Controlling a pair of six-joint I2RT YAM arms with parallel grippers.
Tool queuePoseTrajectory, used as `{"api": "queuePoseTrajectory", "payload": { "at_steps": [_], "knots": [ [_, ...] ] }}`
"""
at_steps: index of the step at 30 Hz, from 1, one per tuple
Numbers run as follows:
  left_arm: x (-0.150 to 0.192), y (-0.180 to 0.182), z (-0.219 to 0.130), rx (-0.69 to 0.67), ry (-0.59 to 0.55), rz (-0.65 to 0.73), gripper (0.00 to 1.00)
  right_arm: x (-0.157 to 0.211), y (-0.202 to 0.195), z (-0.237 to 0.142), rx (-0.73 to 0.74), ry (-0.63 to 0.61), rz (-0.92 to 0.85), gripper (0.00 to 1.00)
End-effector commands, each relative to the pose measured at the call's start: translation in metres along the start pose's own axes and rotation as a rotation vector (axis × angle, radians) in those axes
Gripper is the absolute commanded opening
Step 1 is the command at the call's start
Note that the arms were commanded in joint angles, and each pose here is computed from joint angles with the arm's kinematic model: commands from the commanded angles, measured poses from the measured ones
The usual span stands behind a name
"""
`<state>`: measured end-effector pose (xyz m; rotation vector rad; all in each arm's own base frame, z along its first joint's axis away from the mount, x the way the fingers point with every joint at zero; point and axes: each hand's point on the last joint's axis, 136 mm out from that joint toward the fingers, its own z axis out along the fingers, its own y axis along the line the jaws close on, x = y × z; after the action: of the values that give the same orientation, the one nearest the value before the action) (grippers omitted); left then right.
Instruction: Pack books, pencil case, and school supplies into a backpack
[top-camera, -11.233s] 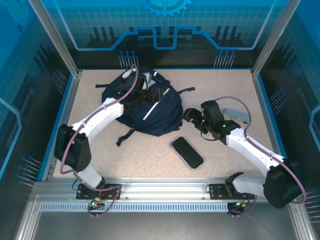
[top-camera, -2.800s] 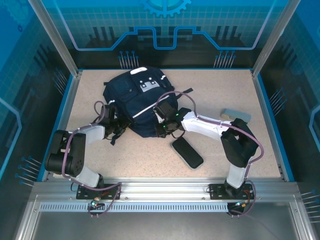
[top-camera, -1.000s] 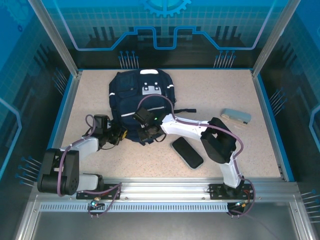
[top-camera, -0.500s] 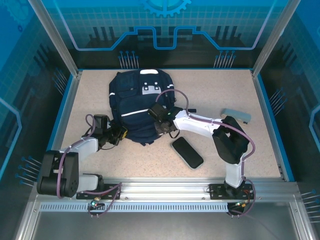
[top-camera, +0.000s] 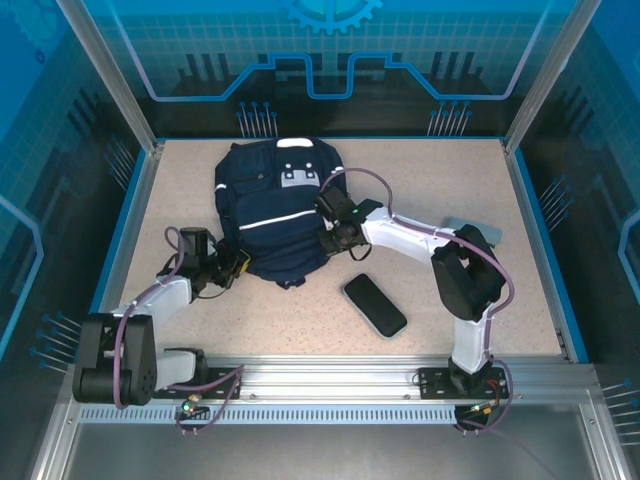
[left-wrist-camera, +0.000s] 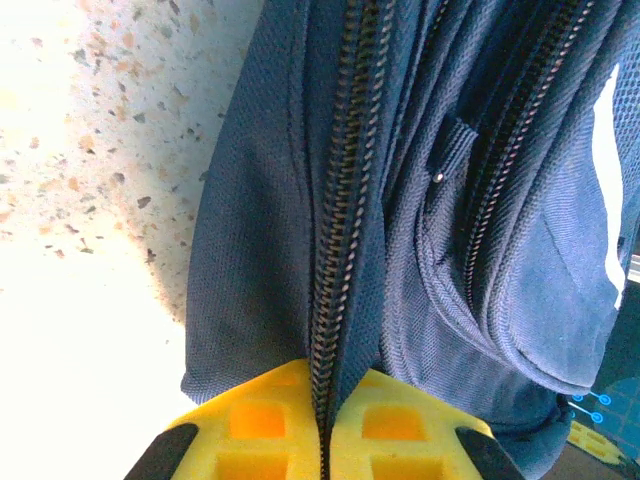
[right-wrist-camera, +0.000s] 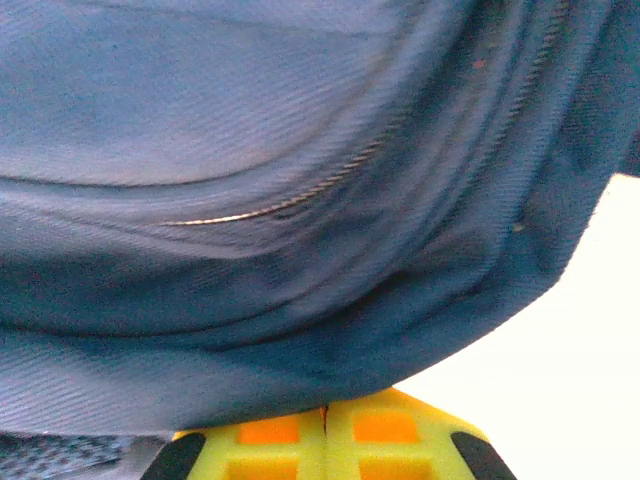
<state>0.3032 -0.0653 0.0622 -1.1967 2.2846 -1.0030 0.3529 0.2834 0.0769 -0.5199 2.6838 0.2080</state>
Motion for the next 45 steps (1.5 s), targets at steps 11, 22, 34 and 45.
{"api": "queuePoseTrajectory", "payload": {
  "at_steps": [11, 22, 34, 45],
  "knots": [
    [-0.025, 0.015, -0.023, -0.085, -0.104, 0.008, 0.00, -0.019, -0.070, -0.021, 0.132, -0.066, 0.033, 0.00],
    [-0.030, 0.004, -0.048, -0.108, -0.155, 0.067, 0.47, -0.005, 0.025, -0.043, -0.287, -0.095, -0.085, 0.00],
    [0.015, -0.046, -0.058, -0.070, -0.035, 0.361, 0.62, -0.006, 0.090, -0.044, -0.454, -0.093, -0.136, 0.00],
    [0.074, -0.091, -0.029, -0.056, 0.057, 1.021, 0.64, -0.005, 0.091, -0.043, -0.458, -0.080, -0.107, 0.00]
  ]
}}
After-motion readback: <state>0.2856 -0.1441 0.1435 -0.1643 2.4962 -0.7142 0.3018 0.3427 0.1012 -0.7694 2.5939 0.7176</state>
